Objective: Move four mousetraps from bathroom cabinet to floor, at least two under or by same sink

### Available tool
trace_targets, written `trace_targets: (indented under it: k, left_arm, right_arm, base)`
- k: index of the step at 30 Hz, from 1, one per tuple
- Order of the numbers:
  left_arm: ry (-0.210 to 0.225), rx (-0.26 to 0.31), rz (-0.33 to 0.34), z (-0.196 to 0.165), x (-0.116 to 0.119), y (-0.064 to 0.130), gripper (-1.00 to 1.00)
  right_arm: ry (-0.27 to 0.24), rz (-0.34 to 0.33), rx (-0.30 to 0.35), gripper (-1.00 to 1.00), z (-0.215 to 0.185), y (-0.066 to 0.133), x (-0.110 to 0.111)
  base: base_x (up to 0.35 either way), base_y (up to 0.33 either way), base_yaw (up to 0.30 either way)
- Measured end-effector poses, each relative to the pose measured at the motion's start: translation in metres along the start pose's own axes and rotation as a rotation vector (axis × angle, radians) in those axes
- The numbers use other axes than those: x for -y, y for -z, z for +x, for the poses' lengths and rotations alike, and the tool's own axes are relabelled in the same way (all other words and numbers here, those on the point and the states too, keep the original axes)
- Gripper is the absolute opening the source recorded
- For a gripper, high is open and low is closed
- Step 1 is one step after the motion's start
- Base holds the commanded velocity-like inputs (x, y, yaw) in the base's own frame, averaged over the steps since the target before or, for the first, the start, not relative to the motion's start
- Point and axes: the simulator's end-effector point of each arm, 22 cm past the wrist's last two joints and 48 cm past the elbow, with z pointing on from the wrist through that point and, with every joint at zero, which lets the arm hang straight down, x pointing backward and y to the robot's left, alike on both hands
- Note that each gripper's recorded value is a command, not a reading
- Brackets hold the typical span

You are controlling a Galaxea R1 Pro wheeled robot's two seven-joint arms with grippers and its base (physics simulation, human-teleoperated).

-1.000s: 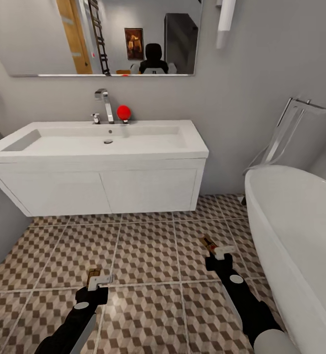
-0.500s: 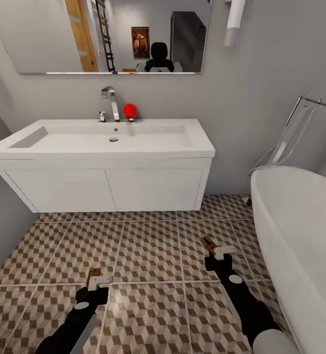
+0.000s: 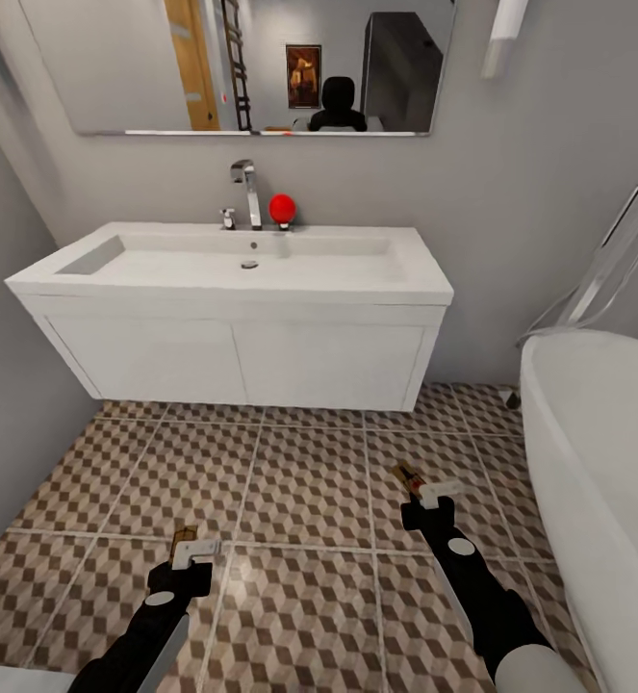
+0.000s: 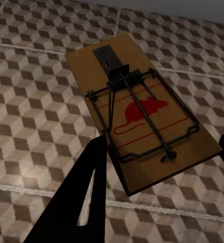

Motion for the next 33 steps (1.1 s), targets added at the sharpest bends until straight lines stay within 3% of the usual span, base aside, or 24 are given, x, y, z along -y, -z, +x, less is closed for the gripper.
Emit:
trace_targets:
  k: [17,33]
  left_arm:
    - [0.000,-0.003,0.000,0.003,0.001,-0.002,-1.00]
    - [0.004,-0.020,0.010,0.034,0.014,-0.028,-1.00]
  right_arm:
    - [0.001,0.000,0.003,-1.00,0.001,-0.001,0.001]
    - [0.001,0.001,-0.012,-1.00,0.040,-0.020,-0.001]
  base:
    - [0.000,0.000,0.001]
    - [0.000,0.000,0.000]
